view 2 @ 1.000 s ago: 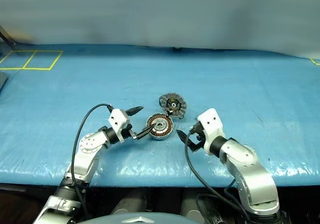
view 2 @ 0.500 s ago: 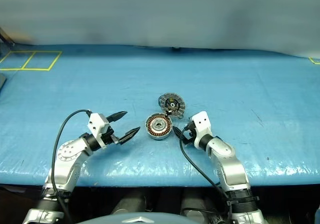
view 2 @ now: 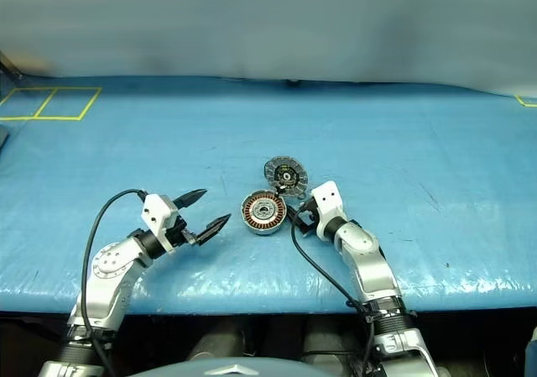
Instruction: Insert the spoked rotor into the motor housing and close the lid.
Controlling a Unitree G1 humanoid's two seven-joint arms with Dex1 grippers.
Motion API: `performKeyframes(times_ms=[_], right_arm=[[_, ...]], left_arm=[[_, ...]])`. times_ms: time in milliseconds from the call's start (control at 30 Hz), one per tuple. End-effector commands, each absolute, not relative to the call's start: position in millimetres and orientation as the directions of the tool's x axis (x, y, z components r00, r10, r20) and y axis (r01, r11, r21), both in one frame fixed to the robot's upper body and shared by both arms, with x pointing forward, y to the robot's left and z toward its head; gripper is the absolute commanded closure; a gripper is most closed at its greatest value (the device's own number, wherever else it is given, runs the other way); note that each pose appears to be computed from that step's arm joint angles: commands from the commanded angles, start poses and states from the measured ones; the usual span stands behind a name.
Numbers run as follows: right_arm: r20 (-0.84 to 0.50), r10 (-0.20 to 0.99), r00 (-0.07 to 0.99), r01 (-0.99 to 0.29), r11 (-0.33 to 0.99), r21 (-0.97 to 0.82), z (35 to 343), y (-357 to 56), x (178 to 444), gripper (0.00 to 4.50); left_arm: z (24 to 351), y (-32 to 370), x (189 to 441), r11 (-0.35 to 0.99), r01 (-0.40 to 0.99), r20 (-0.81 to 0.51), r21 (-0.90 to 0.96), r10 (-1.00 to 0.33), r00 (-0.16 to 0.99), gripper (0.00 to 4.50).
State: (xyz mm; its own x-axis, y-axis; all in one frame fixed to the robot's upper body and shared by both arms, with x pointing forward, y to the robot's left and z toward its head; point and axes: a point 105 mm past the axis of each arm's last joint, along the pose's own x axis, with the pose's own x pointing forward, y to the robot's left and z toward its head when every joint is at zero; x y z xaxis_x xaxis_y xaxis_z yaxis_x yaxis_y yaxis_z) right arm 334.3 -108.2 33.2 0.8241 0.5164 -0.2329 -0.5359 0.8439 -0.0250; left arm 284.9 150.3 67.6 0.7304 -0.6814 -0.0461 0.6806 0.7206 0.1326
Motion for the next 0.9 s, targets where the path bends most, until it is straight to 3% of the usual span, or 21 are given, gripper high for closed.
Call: performKeyframes(times_ms=[33, 133, 367, 400, 667, 900], right_arm=[[-0.232, 0.483, 0.845, -0.503, 0.863, -0.036, 34, -114, 341, 0.40], [-0.259, 0.466, 0.846, -0.490, 0.871, -0.031, 28, -117, 340, 1.19], [-0.287, 0.435, 0.854, -0.459, 0.888, -0.021, 24, -128, 328, 3.60], [-0.288, 0.430, 0.855, -0.455, 0.890, -0.022, 24, -130, 326, 3.76], [-0.256, 0.435, 0.863, -0.453, 0.891, -0.015, 44, -143, 304, 3.76], [-0.199, 0.615, 0.763, -0.634, 0.772, -0.042, 86, -119, 275, 3.76]], left_arm=[[81, 150, 285, 0.720, 0.668, -0.006, 0.188, -0.679, 0.734, 0.00], [82, 150, 286, 0.724, 0.663, 0.000, 0.189, -0.675, 0.738, 0.00], [84, 144, 293, 0.707, 0.682, 0.003, 0.188, -0.695, 0.719, 0.00], [84, 142, 294, 0.700, 0.689, 0.005, 0.187, -0.702, 0.712, 0.00], [80, 125, 300, 0.641, 0.751, -0.005, 0.160, -0.760, 0.649, 0.00], [73, 116, 302, 0.577, 0.804, -0.037, 0.142, -0.809, 0.587, 0.00]])
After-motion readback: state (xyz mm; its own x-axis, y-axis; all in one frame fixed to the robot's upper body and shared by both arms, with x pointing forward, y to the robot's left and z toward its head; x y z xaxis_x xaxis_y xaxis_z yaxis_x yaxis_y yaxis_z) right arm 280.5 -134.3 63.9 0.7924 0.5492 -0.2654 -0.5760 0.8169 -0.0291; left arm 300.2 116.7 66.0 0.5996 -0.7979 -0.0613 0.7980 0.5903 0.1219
